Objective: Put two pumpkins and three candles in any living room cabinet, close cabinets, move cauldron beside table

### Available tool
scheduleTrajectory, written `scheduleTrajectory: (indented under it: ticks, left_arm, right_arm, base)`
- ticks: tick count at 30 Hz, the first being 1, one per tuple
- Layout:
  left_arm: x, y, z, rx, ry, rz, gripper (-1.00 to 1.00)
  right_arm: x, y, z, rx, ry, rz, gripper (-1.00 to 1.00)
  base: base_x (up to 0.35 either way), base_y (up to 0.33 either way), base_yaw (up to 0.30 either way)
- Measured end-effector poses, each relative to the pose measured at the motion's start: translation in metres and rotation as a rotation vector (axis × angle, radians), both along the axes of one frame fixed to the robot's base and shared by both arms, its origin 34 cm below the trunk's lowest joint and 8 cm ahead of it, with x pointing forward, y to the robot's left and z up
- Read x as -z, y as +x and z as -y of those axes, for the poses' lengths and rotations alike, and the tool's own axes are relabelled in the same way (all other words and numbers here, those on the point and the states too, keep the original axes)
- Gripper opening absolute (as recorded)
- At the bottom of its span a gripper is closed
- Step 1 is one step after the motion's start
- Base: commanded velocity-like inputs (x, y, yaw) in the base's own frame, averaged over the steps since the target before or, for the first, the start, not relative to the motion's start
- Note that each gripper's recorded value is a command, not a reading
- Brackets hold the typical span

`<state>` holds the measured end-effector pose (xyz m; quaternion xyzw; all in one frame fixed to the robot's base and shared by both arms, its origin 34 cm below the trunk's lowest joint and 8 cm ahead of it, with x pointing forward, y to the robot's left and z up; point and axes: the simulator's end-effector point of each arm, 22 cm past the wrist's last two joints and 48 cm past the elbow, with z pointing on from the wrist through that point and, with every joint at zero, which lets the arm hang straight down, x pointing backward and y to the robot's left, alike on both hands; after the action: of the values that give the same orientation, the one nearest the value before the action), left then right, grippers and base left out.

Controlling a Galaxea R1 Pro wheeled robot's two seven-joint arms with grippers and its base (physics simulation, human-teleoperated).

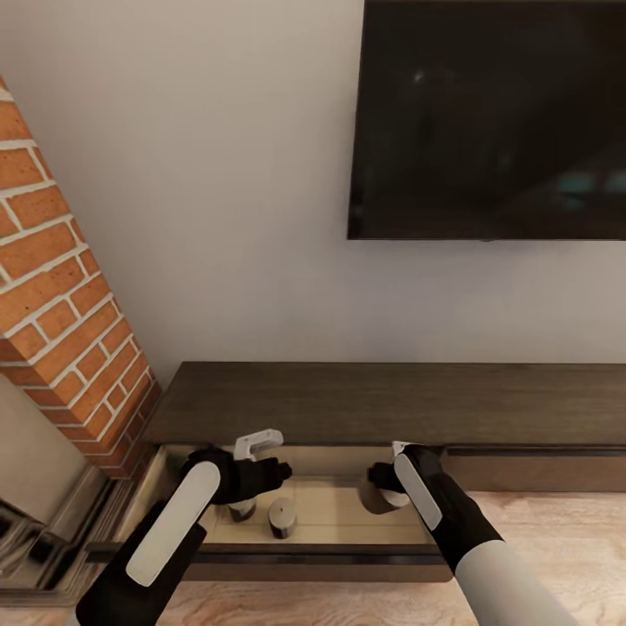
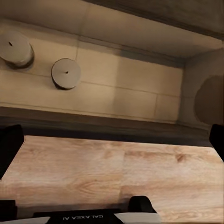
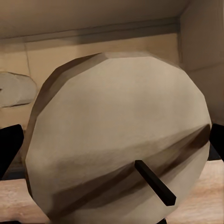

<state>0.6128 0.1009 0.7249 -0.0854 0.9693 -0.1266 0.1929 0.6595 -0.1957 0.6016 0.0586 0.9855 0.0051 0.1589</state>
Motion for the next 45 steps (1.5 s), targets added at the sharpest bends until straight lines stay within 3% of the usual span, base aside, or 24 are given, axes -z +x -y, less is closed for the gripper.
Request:
scheduleTrajectory:
  ticks: [7, 35, 45]
  left_arm:
    - [0.001, -0.001, 0.002, 0.006, 0.004, 0.001, 1.0]
    - [0.001, -0.001, 0.002, 0.005, 0.002, 0.0, 1.0]
    - [0.0, -0.002, 0.006, 0.012, -0.012, -0.001, 1.0]
  right_arm:
    - [-0.001, 0.0, -0.01, -0.01, 0.01, 0.002, -1.0]
    - [-0.003, 0.006, -0.015, 0.007, 0.033, 0.034, -1.0]
    - [-0.006, 0.009, -0.016, -0.001, 0.032, 0.046, -1.0]
  base:
    - [-0.003, 0.098, 0.0]
    - [0.031, 0.146, 0.0]
    - [0.011, 0.023, 0.0]
